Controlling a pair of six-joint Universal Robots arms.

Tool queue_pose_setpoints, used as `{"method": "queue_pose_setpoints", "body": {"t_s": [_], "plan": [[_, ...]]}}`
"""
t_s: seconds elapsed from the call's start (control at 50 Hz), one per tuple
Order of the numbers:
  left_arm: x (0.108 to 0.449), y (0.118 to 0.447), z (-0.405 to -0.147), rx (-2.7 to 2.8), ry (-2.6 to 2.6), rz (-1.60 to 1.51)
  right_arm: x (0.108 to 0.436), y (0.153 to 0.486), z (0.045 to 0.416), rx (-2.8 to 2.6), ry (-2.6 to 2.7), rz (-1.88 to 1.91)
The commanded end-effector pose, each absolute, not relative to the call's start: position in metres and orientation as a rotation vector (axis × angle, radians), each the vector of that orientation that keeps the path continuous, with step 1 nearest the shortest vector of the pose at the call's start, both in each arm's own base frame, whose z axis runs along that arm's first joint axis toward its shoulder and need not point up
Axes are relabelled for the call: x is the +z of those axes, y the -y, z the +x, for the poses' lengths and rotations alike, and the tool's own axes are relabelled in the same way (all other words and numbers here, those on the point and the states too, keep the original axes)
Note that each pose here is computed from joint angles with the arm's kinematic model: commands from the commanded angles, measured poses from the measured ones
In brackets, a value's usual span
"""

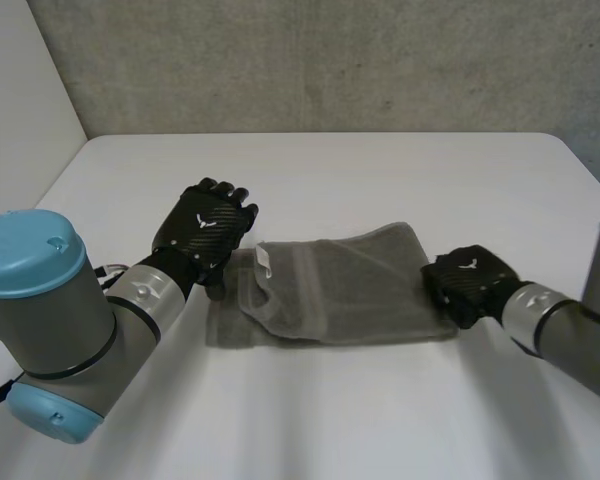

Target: Fold the towel.

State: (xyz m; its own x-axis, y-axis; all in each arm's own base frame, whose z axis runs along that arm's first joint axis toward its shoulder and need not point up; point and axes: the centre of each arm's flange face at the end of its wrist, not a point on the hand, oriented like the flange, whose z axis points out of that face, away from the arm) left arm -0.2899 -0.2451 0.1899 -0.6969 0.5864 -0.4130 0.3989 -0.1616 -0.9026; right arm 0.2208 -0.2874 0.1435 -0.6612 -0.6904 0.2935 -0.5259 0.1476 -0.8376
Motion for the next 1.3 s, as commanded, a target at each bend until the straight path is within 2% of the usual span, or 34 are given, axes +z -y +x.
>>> {"method": "queue_pose_setpoints", "body": {"t_s": [0.02, 0.16, 0.2, 0.22, 0.26, 0.3, 0.44, 0.48, 0.52, 0.58, 0.8, 1.16, 1.3], "plan": [[0.2, 0.248, -0.288, 2.025, 1.914, -1.136, 0.183, 0.293, 0.191, -1.606, -2.257, -1.247], [0.227, 0.253, -0.288, 2.12, 1.849, -1.098, 0.215, 0.295, 0.204, -1.635, -2.162, -1.248], [0.239, 0.254, -0.287, 2.164, 1.831, -1.073, 0.227, 0.284, 0.233, -1.642, -2.063, -1.266], [0.239, 0.254, -0.287, 2.164, 1.831, -1.073, 0.227, 0.284, 0.233, -1.642, -2.063, -1.266], [0.245, 0.253, -0.285, 2.183, 1.832, -1.048, 0.228, 0.269, 0.257, -1.61, -2.002, -1.286], [0.244, 0.253, -0.285, 2.178, 1.84, -1.042, 0.222, 0.264, 0.26, -1.582, -2.005, -1.284], [0.233, 0.246, -0.283, 2.129, 1.872, -1.043, 0.195, 0.26, 0.252, -1.572, -2.046, -1.261], [0.231, 0.245, -0.283, 2.12, 1.878, -1.047, 0.186, 0.265, 0.242, -1.586, -2.08, -1.235], [0.228, 0.245, -0.283, 2.108, 1.886, -1.05, 0.17, 0.276, 0.216, -1.605, -2.16, -1.172], [0.226, 0.245, -0.283, 2.101, 1.891, -1.053, 0.158, 0.277, 0.208, -1.604, -2.191, -1.143], [0.228, 0.246, -0.285, 2.112, 1.876, -1.051, 0.132, 0.278, 0.209, -1.526, -2.184, -1.141], [0.223, 0.248, -0.286, 2.097, 1.889, -1.056, 0.117, 0.28, 0.214, -1.534, -2.168, -1.099], [0.22, 0.247, -0.287, 2.091, 1.891, -1.06, 0.125, 0.286, 0.211, -1.568, -2.162, -1.043]]}}
